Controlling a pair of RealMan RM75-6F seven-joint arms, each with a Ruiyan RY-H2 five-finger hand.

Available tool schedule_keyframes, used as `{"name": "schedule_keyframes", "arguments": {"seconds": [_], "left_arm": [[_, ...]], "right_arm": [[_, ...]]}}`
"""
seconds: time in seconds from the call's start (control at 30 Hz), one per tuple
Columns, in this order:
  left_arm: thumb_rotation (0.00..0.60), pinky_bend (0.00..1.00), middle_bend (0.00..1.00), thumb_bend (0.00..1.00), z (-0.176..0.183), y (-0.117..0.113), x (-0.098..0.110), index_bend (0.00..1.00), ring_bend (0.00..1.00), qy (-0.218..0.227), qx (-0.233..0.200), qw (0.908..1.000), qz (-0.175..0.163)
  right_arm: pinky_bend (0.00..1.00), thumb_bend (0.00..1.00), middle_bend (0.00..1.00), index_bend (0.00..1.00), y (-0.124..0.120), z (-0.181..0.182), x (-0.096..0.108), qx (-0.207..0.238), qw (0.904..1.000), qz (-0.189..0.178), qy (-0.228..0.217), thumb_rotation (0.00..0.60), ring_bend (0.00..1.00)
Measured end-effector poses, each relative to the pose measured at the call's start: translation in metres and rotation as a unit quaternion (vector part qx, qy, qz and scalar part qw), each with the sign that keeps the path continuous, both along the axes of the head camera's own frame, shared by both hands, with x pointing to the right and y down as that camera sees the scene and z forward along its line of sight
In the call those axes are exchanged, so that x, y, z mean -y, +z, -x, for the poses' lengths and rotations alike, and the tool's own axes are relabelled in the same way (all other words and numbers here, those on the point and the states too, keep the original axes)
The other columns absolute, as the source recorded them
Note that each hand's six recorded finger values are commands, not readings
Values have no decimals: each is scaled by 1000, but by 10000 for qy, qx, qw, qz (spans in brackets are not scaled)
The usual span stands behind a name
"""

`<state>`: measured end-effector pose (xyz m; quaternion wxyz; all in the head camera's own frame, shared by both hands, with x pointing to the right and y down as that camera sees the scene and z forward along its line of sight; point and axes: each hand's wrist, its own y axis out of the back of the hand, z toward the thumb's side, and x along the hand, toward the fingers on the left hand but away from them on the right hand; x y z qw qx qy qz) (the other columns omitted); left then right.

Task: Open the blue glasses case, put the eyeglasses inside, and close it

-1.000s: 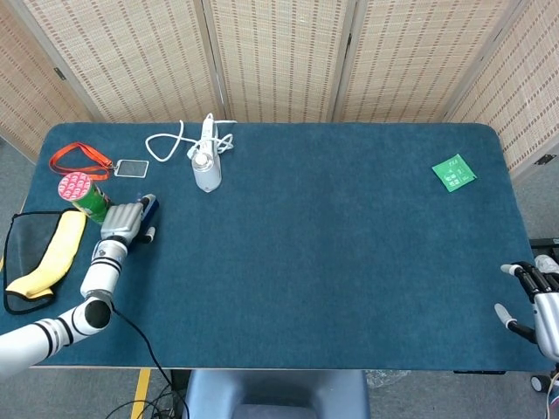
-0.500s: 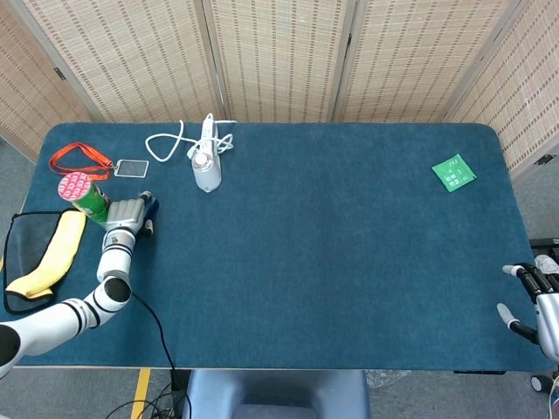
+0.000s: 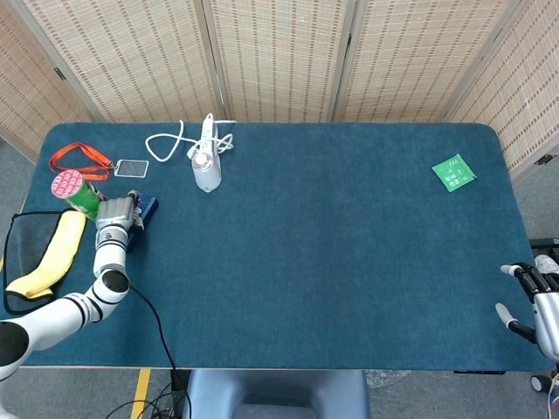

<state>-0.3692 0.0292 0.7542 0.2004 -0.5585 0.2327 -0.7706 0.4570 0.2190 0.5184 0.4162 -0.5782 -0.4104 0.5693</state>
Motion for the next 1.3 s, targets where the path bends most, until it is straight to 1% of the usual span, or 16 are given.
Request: {"name": "schedule_keyframes", "arguments": {"seconds": [0.13,0.33,0.43,0.63,0.83,0.97,1.07,1.13,1.3], "left_arm": [[535,1000,992,595,2,3,-5,81,941,17,31,9999,167],[533,1000,992,595,-10,6,-12,140,941,135,-158,9991,381],[537,1000,992,596,-19,5,-17,159,941,289,-264,9983,429],[547,1000,992,595,-36,0,-33,179,941,575,-579,9946,645],[569,1000,992,595,-54,-15,-51,189,941,1059,-840,9879,759],[570,1000,992,595,-62,-33,-58,190,941,1333,-1037,9833,681],[593,1000,992,594,-61,-45,-60,187,941,1416,-1133,9815,612],[600,1000,992,593,-58,-47,-62,161,941,1416,-1153,9813,614],[600,1000,990,589,-51,-44,-65,76,941,1454,-1040,9817,661]], "right_arm": [[302,241,292,273,0,1,0,-2,10000,-1,-3,600,430],[302,242,292,273,0,1,1,-13,10000,-2,-3,600,430],[302,241,292,273,1,1,1,-4,10000,5,-6,600,431],[302,241,292,273,1,1,1,-9,10000,5,-10,600,433],[302,242,292,273,2,1,1,-5,10000,14,-10,600,434],[302,241,293,273,2,2,2,13,10000,8,-27,600,435],[303,241,293,273,2,3,2,28,10000,2,-30,600,435],[302,241,293,273,3,2,2,41,10000,-1,-26,600,435],[302,241,293,273,2,0,1,49,10000,-10,-2,600,437]]}}
